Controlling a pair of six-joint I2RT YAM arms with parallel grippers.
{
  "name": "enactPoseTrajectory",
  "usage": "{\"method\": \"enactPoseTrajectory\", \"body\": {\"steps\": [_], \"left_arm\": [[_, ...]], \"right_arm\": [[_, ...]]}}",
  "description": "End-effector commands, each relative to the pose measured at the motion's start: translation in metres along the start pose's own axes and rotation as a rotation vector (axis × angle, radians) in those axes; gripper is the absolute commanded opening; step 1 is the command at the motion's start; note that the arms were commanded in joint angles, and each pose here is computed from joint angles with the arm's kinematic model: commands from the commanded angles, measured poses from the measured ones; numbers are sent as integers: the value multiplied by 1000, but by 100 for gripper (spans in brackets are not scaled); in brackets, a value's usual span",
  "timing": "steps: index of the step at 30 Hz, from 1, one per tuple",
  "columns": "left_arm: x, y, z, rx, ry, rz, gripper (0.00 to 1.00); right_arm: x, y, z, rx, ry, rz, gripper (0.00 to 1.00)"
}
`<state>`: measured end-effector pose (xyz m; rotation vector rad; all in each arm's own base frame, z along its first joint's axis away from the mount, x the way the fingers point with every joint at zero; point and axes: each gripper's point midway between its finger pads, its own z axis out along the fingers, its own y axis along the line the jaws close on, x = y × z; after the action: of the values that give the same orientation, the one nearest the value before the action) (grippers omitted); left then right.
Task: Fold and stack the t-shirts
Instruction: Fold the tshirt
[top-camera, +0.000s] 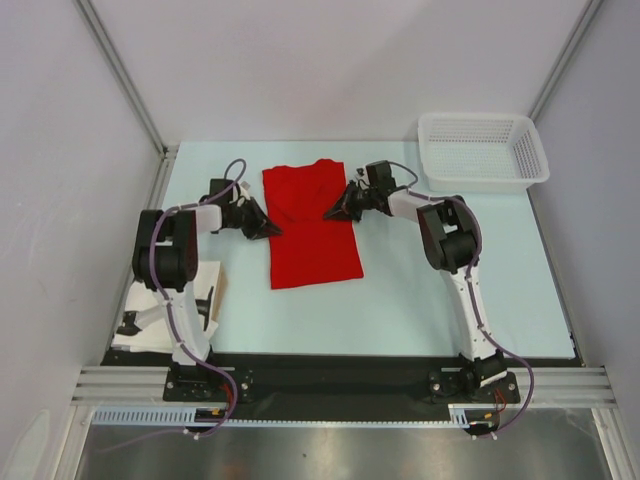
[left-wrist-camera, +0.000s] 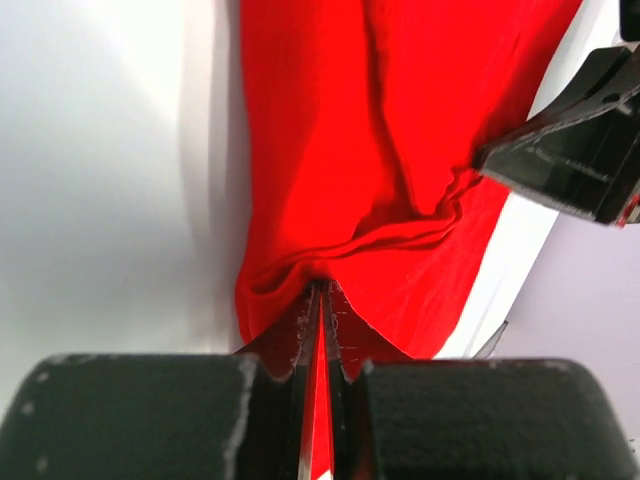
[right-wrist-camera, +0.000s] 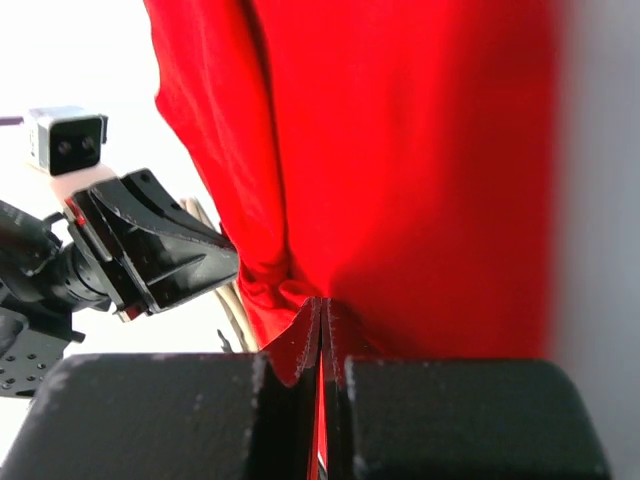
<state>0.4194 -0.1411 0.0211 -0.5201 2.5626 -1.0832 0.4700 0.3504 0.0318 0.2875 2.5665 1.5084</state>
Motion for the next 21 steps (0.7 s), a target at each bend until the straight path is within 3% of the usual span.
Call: {"method": "enactPoseTrajectory", "body": {"steps": [1,8,13,16,17,21], "left_arm": [[-20,4,5,-14,-38,72,8],[-31,7,-8,-69,-75,89,9],[-29,-15,-42,-81,-127,135,25],[-28,-36,-71,-79,-189,193,35],[-25,-37,-78,-89,-200,204,40],[1,-38,-104,-111,-202,230,54]], "right_arm": [[-15,-12,-4,3,-43,13,0],[-43,-32,-35,-49,-113,16,0],[-62,-17,-76,-30,-157,-51,1],[-57,-4,-110,83,-148,-146,20],[-49,0,-124,155,-132,-143,31],[-1,-13,-152,278,4,-219,55]]}}
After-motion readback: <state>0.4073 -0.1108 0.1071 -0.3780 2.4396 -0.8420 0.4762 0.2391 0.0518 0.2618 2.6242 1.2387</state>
